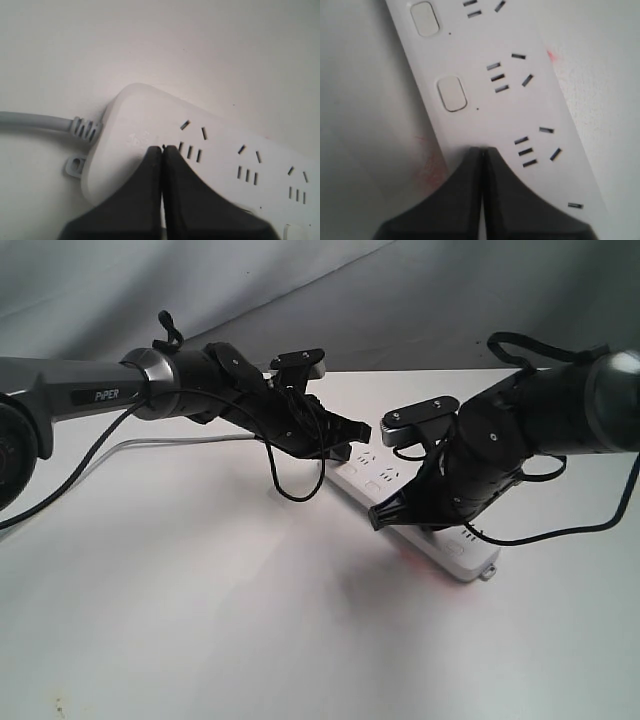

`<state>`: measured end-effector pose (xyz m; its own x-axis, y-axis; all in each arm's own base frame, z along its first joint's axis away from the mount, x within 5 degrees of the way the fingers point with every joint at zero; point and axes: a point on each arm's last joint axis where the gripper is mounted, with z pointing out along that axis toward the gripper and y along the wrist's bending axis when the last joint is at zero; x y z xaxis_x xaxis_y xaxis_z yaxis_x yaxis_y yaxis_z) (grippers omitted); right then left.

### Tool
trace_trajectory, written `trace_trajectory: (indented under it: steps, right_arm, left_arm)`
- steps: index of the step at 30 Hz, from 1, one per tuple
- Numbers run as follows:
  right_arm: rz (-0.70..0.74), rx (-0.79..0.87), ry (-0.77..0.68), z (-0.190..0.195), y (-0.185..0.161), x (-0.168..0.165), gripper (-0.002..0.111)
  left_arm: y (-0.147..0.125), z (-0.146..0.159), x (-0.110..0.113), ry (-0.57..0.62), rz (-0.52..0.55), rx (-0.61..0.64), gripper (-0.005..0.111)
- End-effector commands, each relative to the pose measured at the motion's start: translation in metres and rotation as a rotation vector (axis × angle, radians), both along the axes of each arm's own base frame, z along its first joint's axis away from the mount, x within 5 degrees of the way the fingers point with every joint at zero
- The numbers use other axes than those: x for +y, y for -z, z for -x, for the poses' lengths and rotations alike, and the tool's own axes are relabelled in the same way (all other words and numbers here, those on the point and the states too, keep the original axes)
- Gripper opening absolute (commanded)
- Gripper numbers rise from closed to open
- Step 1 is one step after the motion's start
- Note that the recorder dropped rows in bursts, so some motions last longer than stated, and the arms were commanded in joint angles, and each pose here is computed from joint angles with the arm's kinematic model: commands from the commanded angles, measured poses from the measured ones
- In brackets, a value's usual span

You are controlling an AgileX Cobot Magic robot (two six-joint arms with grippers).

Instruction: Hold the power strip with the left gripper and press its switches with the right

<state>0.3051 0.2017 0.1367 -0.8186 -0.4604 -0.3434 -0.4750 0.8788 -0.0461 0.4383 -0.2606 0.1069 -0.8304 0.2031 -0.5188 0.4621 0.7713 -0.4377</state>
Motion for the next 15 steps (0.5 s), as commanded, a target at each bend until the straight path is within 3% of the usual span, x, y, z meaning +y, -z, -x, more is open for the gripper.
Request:
trace_trajectory:
  steps: [1, 15]
  right_arm:
    - [0.084, 0.078, 0.010, 0.007, 0.012, -0.007, 0.000]
    - [0.150, 0.165, -0.026, 0.022, 0.050, 0.001, 0.000]
  left_arm:
    - [0.004, 0.002, -0.002, 0.009, -0.009, 0.005, 0.000]
    - [0.004, 0.001, -0.002, 0.005, -0.009, 0.003, 0.000]
